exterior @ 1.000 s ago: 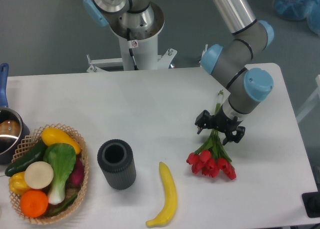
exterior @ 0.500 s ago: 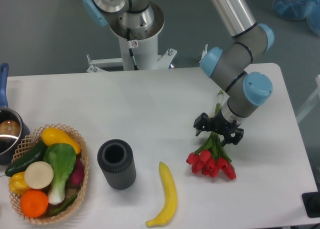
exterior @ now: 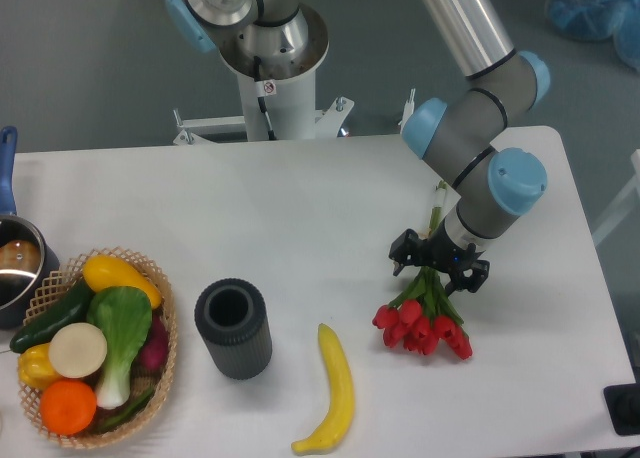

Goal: Pick up the flowers from the table
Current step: 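Lower the gripper around the tulip stems and close on them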

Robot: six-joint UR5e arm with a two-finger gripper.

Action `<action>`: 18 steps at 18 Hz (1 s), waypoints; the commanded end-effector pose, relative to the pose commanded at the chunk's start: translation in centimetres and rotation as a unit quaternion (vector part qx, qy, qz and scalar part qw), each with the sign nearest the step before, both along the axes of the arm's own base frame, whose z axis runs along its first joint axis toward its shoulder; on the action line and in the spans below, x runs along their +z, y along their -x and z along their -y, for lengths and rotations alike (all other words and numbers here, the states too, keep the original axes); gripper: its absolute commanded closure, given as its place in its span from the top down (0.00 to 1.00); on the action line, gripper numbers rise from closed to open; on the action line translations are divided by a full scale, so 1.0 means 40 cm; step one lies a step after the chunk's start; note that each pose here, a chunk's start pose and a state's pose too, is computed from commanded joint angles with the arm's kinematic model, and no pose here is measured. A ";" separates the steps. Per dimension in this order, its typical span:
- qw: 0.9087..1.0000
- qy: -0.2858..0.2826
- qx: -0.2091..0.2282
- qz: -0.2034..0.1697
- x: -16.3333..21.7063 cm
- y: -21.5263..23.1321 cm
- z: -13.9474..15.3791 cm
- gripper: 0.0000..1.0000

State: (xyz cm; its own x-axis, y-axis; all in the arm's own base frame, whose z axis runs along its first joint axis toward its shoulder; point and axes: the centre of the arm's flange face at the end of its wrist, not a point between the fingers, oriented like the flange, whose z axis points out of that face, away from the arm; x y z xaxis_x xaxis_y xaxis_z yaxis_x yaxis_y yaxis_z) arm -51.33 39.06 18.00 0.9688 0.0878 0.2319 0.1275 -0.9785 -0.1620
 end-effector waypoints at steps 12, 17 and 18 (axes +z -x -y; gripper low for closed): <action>1.000 -0.006 0.001 -0.001 0.006 0.006 -0.011 0.99; 1.000 -0.004 0.000 0.001 0.000 0.002 -0.011 0.83; 1.000 -0.004 0.000 0.001 -0.001 0.001 -0.011 0.78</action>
State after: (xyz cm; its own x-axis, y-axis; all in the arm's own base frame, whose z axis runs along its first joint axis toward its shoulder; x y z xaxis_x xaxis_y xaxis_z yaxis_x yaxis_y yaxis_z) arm -51.37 39.49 17.95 0.9682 0.0854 0.2353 0.1274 -0.9772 -0.1698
